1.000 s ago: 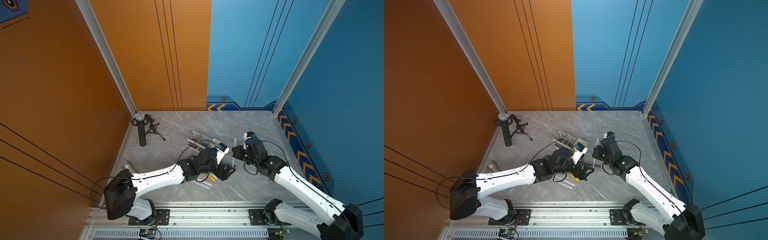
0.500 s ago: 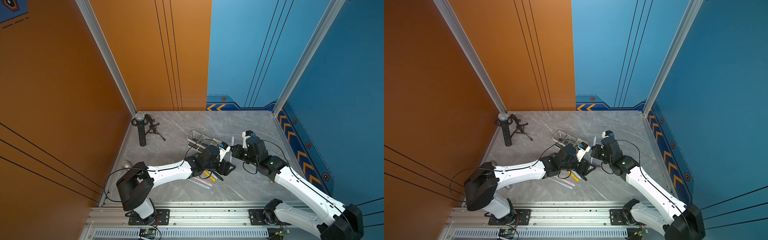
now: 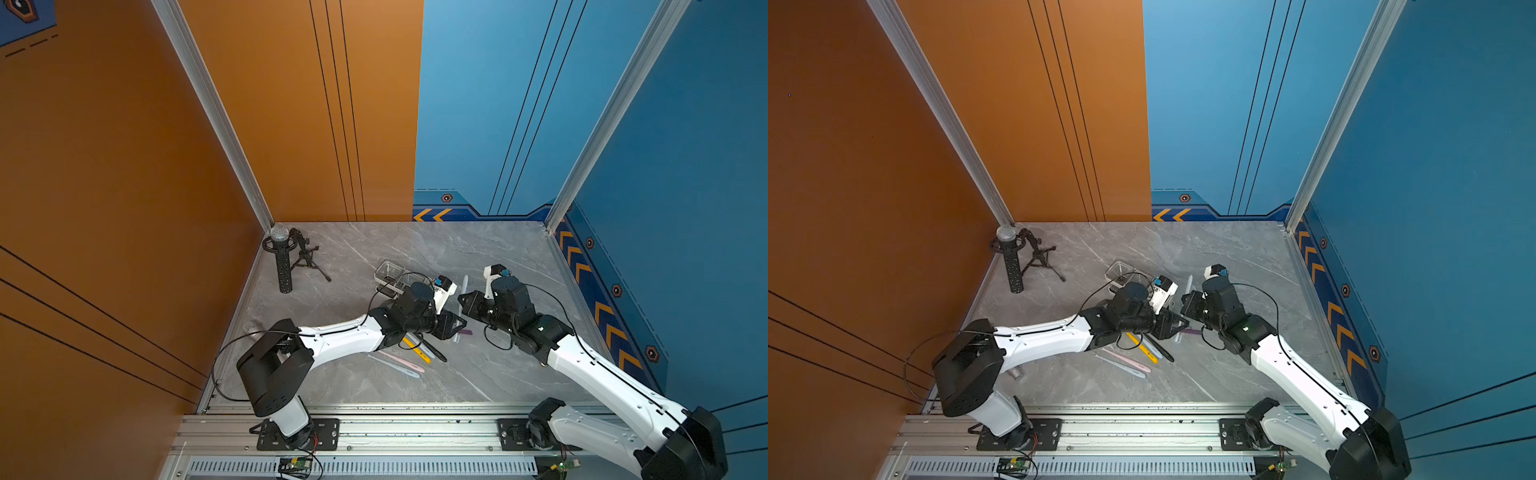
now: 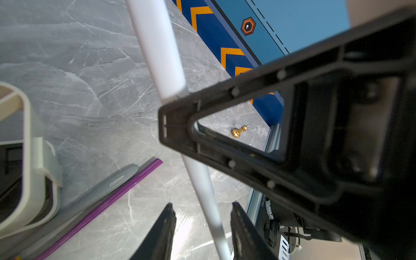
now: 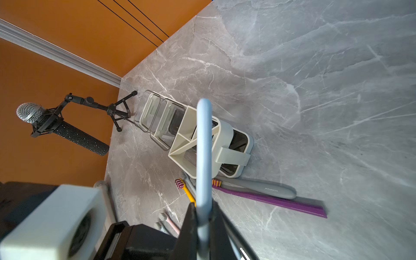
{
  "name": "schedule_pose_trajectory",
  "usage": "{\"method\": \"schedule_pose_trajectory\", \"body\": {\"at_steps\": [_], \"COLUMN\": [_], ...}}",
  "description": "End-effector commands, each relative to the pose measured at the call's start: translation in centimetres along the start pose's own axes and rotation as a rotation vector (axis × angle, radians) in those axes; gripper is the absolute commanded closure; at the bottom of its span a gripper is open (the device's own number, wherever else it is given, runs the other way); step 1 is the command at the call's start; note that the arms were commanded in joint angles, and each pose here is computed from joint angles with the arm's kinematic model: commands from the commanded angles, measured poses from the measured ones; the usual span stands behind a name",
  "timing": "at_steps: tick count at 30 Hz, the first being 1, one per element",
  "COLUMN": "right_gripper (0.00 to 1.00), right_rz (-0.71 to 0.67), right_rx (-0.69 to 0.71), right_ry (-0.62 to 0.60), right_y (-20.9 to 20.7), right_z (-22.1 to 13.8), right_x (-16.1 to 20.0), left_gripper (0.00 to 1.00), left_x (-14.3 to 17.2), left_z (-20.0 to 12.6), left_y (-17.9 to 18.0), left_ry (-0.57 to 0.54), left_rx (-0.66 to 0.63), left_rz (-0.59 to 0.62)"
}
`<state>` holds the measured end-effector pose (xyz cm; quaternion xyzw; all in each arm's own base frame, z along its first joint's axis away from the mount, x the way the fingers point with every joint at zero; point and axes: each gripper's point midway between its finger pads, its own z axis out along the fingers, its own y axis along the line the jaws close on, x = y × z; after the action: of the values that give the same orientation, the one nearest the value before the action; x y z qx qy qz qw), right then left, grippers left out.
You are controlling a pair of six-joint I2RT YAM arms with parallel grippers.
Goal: Place the toothbrush into the toothbrush holder
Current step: Pick up the toothbrush from the center of the board.
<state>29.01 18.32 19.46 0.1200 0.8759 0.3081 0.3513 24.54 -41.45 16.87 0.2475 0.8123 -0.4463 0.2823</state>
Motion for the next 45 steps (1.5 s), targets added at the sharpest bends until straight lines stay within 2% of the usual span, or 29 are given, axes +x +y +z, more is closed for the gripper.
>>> {"method": "schedule_pose_trajectory", "body": {"at_steps": [1, 3, 6, 10, 16, 21, 27, 28, 32, 35, 38, 42, 44, 45], "right_gripper": [1.0, 1.0, 1.0, 1.0, 1.0, 1.0, 1.0, 0.94, 0.71, 0.63, 0.59, 0.58, 0.58, 0.58], "right_rz": [0.002, -0.005, -0.009, -0.011, -0.002, -0.014, -0.081, -0.104, -0.234, -0.363, -0.567, -0.845, -1.03, -1.066], "right_rx": [-0.016, -0.015, -0.005, -0.008, -0.012, -0.001, 0.053, 0.066, 0.145, 0.205, 0.226, 0.335, 0.375, 0.395], "right_ry": [-0.021, -0.024, -0.031, -0.035, -0.038, -0.04, -0.024, -0.023, -0.044, -0.097, -0.159, -0.236, -0.265, -0.302], "right_y": [0.3, 0.3, 0.1, 0.4, 0.5, 0.2, -1.2, -1.4, -2.2, -2.3, -1.5, -1.6, -1.1, -0.8], "right_z": [-0.2, -0.2, -0.2, -0.2, -0.4, -0.7, -1.7, -2.0, -3.6, -5.3, -6.6, -7.9, -8.1, -8.3], "right_x": [-0.6, -0.7, -1.0, -1.3, -1.5, -1.6, -1.6, -1.7, -2.7, -4.1, -4.7, -4.8, -4.1, -4.1], "left_gripper": [0.58, 0.57, 0.61, 0.72, 0.82, 0.99, 1.0, 1.0, 1.0, 1.0, 1.0, 1.0, 1.0, 1.0], "left_x": [-0.6, -0.4, 0.0, 0.1, 0.0, -0.1, -0.8, -0.9, -1.5, -1.4, -1.0, -0.6, -0.4, -0.3], "left_z": [0.0, -0.1, -0.3, -0.5, -0.5, -0.8, -2.5, -2.9, -4.2, -4.9, -5.6, -6.3, -6.6, -6.6], "left_y": [-0.6, -0.5, -0.8, -1.0, -1.5, -1.8, -2.2, -2.2, -1.7, -1.1, -0.6, 0.0, 0.2, 0.3], "left_ry": [0.003, 0.008, 0.021, 0.023, 0.037, 0.047, 0.056, 0.061, 0.079, 0.104, 0.126, 0.141, 0.15, 0.156], "left_rx": [0.044, 0.048, 0.064, 0.073, 0.106, 0.135, 0.204, 0.218, 0.27, 0.296, 0.311, 0.318, 0.324, 0.323], "left_rz": [0.009, 0.005, -0.004, 0.0, -0.005, -0.016, -0.044, -0.058, -0.126, -0.196, -0.254, -0.308, -0.329, -0.336]}}
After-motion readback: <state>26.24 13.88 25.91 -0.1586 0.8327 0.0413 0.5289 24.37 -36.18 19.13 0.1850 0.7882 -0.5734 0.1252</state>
